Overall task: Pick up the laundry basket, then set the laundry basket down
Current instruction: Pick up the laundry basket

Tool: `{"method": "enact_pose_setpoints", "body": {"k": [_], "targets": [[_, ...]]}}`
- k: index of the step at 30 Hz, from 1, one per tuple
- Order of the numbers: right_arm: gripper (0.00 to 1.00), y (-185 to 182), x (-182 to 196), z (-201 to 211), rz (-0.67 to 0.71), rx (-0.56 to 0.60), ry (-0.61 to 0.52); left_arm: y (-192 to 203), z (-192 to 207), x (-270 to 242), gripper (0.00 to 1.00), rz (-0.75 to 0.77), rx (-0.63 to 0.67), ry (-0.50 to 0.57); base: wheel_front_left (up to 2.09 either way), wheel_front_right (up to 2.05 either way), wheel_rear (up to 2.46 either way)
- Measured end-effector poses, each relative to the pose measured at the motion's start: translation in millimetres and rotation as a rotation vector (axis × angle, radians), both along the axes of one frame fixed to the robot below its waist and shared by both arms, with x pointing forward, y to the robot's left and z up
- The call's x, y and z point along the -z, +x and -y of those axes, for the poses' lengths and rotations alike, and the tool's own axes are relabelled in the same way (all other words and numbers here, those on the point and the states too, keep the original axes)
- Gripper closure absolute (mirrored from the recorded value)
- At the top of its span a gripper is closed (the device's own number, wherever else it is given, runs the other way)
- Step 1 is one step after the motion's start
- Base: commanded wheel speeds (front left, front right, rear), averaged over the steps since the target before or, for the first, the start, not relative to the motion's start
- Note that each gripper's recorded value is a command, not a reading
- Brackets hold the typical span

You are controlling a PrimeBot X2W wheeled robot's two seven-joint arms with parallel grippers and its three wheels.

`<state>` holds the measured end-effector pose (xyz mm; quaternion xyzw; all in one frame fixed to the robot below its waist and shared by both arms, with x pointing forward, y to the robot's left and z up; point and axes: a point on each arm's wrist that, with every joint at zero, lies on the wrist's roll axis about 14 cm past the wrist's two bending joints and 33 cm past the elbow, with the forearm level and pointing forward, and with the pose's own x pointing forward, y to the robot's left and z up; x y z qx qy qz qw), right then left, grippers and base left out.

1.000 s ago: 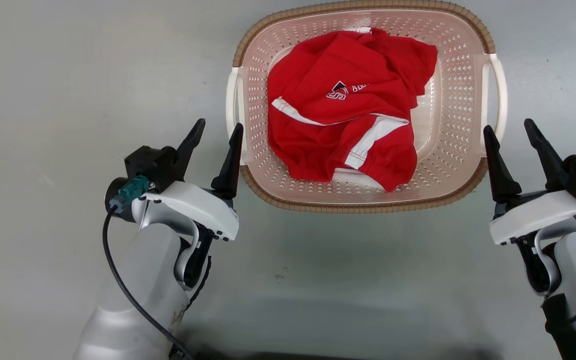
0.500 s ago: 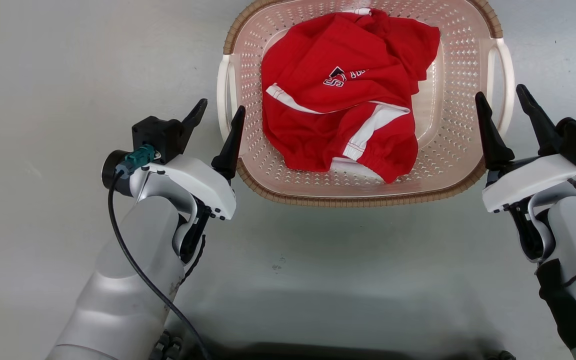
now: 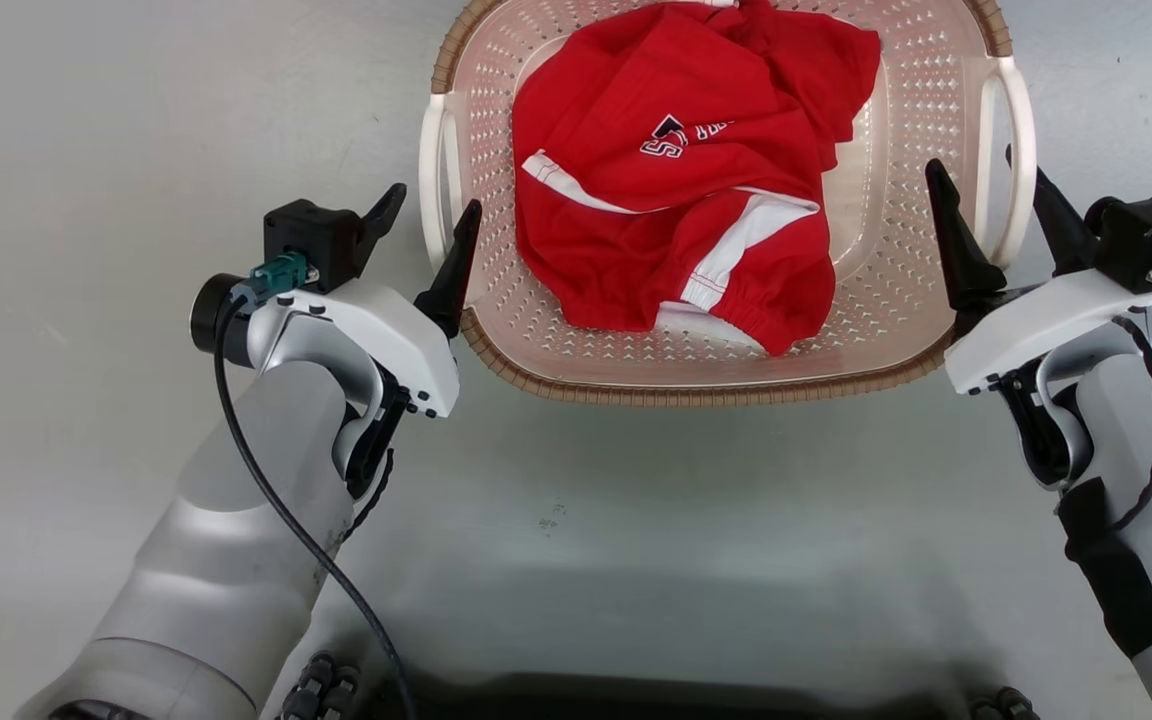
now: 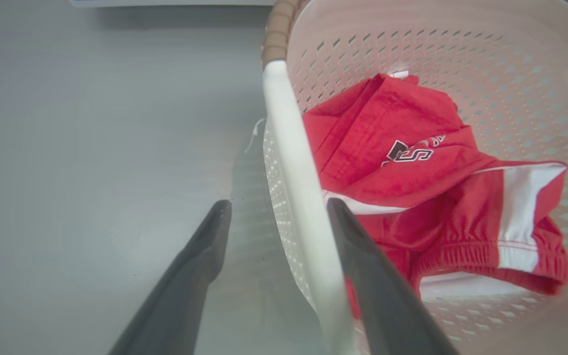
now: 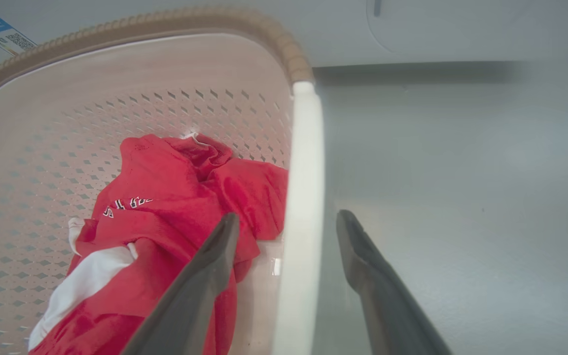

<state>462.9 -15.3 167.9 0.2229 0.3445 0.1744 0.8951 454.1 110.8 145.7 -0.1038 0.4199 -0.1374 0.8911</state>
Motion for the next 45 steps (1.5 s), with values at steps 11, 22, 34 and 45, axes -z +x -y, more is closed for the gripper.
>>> {"method": "enact_pose_setpoints", "body": {"k": [11,22,34,45], "targets": [[0.0,6.3,1.5,-3.3,0.001,-0.003,0.012,1.4,3.0,6.6,0.0,-0.023,0.009,-0.004,0.0,0.0,0.0],[0.0,4.2,4.9,-1.7,-0.007,-0.001,0.009,4.1,3.2,9.4,0.0,-0.024,0.024,0.002,0.0,0.0,0.0],[1.0,-0.4,11.0,-1.8,-0.024,-0.004,0.008,-7.9,14.0,17.4,1.0,-0.061,0.054,-0.018,0.0,0.0,0.0],[1.0,-0.8,9.4,-6.5,-0.026,0.002,0.018,-5.6,19.7,14.8,1.0,-0.067,0.035,-0.048,0.0,0.0,0.0]]}}
